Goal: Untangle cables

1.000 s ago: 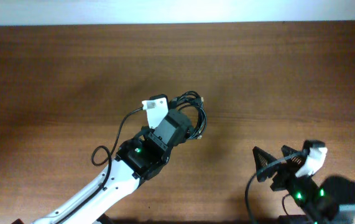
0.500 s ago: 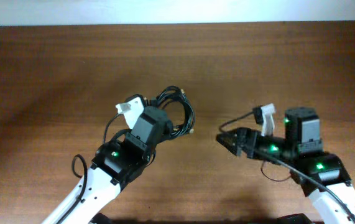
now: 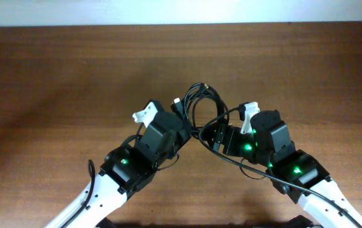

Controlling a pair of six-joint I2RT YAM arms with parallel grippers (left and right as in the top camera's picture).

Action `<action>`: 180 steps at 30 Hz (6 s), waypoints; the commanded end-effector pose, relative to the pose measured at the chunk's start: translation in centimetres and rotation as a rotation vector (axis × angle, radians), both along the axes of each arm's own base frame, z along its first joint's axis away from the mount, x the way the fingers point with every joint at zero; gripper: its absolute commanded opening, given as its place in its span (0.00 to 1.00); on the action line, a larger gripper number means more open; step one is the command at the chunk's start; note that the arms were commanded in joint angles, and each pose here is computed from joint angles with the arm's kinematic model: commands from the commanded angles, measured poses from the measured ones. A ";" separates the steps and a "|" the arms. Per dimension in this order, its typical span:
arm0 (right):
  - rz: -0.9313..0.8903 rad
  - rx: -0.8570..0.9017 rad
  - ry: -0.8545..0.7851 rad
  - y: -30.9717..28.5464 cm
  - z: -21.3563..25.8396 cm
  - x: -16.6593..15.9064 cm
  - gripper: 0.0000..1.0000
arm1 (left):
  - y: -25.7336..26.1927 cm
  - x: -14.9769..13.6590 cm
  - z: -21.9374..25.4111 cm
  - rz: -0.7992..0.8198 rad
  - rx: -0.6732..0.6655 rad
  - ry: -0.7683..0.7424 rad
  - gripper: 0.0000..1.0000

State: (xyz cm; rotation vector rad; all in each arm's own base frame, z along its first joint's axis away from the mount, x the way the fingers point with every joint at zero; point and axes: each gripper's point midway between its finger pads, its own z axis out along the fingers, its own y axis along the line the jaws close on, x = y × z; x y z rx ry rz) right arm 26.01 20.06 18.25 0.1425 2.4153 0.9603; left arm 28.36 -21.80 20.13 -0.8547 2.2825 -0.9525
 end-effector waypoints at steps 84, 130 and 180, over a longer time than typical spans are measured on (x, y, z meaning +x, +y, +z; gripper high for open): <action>0.205 0.158 -0.045 0.1 1.8 1.1 0.04 | -2.0 -5.3 4.1 -1.223 0.305 -0.835 0.84; 0.822 0.320 -0.504 5.5 8.2 -5.2 0.04 | 0.2 -3.2 6.0 -0.944 0.357 -0.715 0.00; -0.336 -0.301 0.135 -8.8 -5.4 2.0 0.69 | -0.9 -3.9 7.8 -0.840 0.076 -0.575 0.00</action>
